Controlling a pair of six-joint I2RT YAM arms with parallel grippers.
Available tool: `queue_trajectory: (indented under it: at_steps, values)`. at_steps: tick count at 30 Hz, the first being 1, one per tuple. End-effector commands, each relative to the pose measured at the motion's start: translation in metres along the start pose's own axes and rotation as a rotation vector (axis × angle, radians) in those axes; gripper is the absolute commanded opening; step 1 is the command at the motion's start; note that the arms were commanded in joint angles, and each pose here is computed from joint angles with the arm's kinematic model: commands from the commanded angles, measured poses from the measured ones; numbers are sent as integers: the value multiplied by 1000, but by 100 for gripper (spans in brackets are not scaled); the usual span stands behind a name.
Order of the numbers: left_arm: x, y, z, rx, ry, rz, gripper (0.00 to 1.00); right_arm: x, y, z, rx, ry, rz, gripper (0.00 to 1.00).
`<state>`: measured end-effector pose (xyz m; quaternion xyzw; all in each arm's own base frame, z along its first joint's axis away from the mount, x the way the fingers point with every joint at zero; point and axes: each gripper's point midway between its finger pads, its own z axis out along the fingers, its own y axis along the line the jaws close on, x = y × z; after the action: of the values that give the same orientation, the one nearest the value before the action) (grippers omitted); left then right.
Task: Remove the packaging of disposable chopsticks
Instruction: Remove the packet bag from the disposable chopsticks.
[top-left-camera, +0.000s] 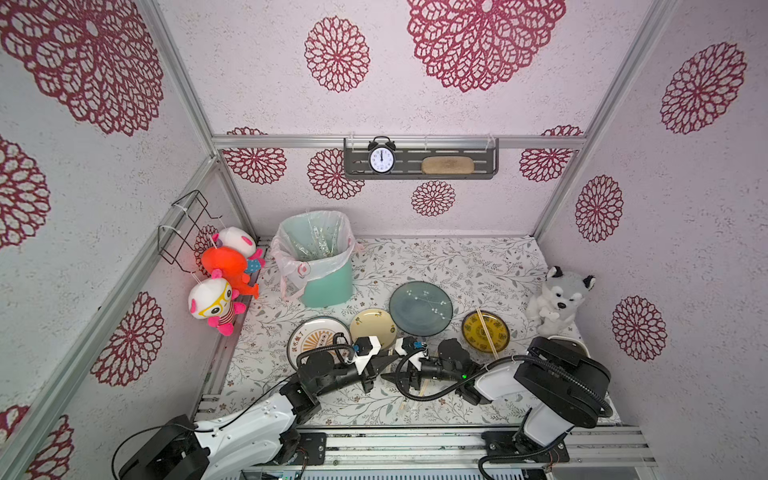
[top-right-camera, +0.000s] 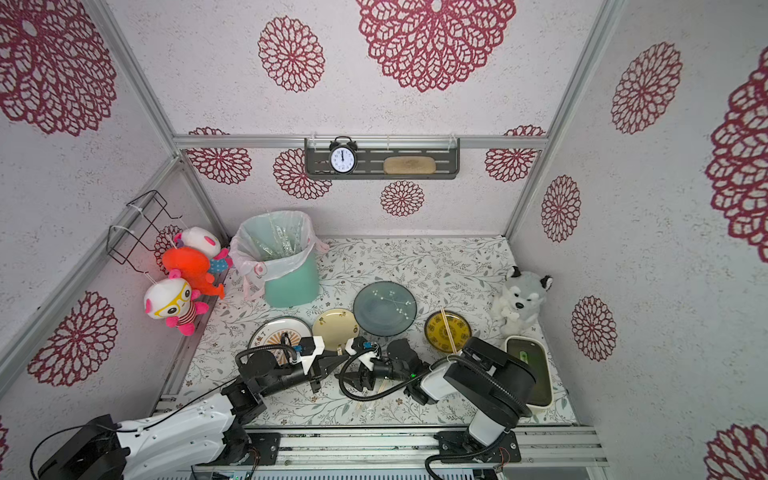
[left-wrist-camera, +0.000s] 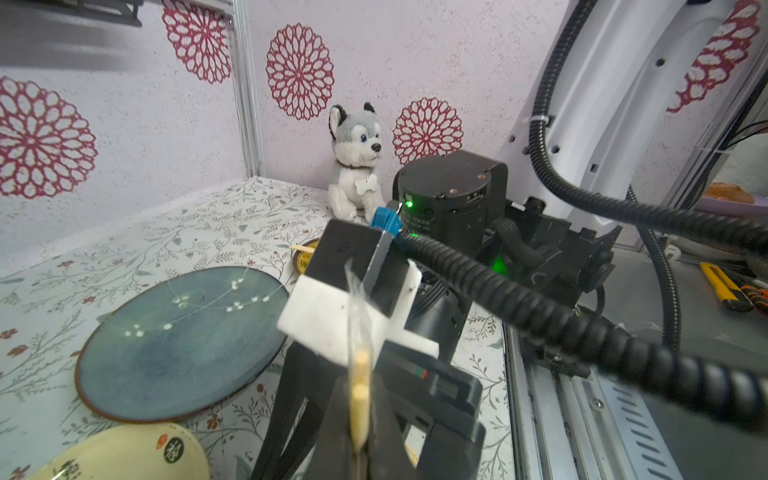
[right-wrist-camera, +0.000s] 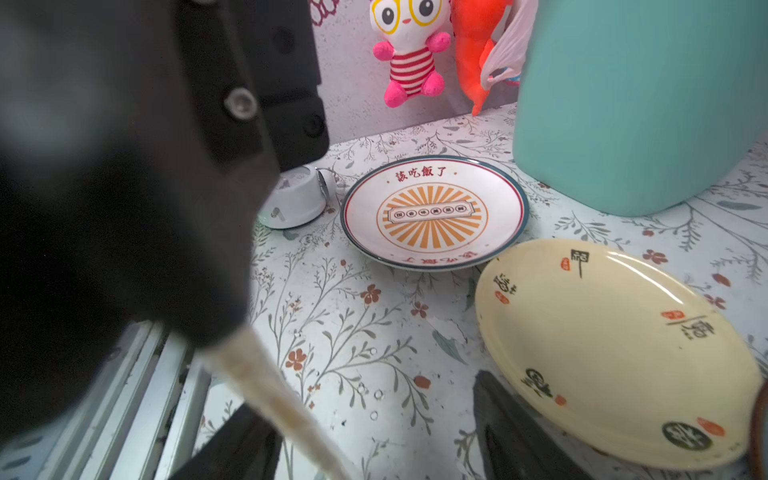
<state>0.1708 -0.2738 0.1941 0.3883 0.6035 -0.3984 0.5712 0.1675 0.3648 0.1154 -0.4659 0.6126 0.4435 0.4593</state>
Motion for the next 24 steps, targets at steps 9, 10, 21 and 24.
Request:
queue_trajectory:
  at_steps: [9, 10, 21, 24]
  values:
    - [-31, -10, -12, 33, -54, 28, 0, -13, 8, -7, -18, -85, -38, 21]
    - [-30, -9, -11, 31, -53, 28, 0, -13, 9, -7, -20, -81, -35, 17]
    - [-38, -8, -11, 30, -67, 13, 7, -5, 11, -17, -2, -54, -11, 0]
    - [-47, -8, -10, 68, -96, -25, 47, -6, 10, -22, 19, -43, -20, 0]
